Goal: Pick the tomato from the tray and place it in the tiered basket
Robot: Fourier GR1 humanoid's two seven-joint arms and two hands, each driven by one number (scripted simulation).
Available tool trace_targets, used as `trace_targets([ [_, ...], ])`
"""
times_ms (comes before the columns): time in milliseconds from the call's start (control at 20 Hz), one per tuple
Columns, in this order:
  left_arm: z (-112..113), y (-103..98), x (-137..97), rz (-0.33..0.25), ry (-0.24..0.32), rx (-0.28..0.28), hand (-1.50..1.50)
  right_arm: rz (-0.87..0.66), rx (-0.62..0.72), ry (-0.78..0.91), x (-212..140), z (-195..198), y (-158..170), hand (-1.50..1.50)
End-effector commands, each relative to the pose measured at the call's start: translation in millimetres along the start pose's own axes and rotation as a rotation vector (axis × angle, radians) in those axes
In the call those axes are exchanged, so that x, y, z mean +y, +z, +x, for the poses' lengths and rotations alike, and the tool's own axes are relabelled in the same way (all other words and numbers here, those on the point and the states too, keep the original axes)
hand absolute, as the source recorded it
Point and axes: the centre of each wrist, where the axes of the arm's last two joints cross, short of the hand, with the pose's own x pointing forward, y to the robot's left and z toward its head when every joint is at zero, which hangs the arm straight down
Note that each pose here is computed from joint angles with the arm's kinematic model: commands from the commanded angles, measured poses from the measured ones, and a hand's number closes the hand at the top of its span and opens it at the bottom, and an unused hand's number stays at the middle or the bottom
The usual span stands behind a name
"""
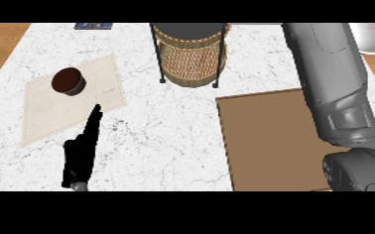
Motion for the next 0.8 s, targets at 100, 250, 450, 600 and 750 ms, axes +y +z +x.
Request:
trace_targets([
  [100, -15.7, 3.6, 2.0, 0.018, 0.014, 0.069, 0.0, -0.185, 0.066, -0.04, -106.3, -1.6, -21.9, -1.5],
  [250, -15.6, 7.9, -14.6, 0.024, 0.026, 0.068, 0.0, -0.178, 0.064, -0.051, -154.1, -20.5, -16.1, -1.5],
  [450, -18.6, 13.8, 0.3, 0.02, 0.012, 0.085, 0.0, -0.194, 0.081, -0.056, -239.6, -48.5, -3.1, -1.5],
  [600, -17.4, 10.4, 9.1, 0.006, 0.022, 0.073, 0.0, -0.157, 0.076, -0.037, -298.9, -52.0, 9.9, -1.5],
  [750, -5.7, 7.7, -8.6, 0.015, 0.022, 0.066, 0.0, -0.124, 0.07, -0.066, -341.4, -67.9, 25.0, -1.5],
])
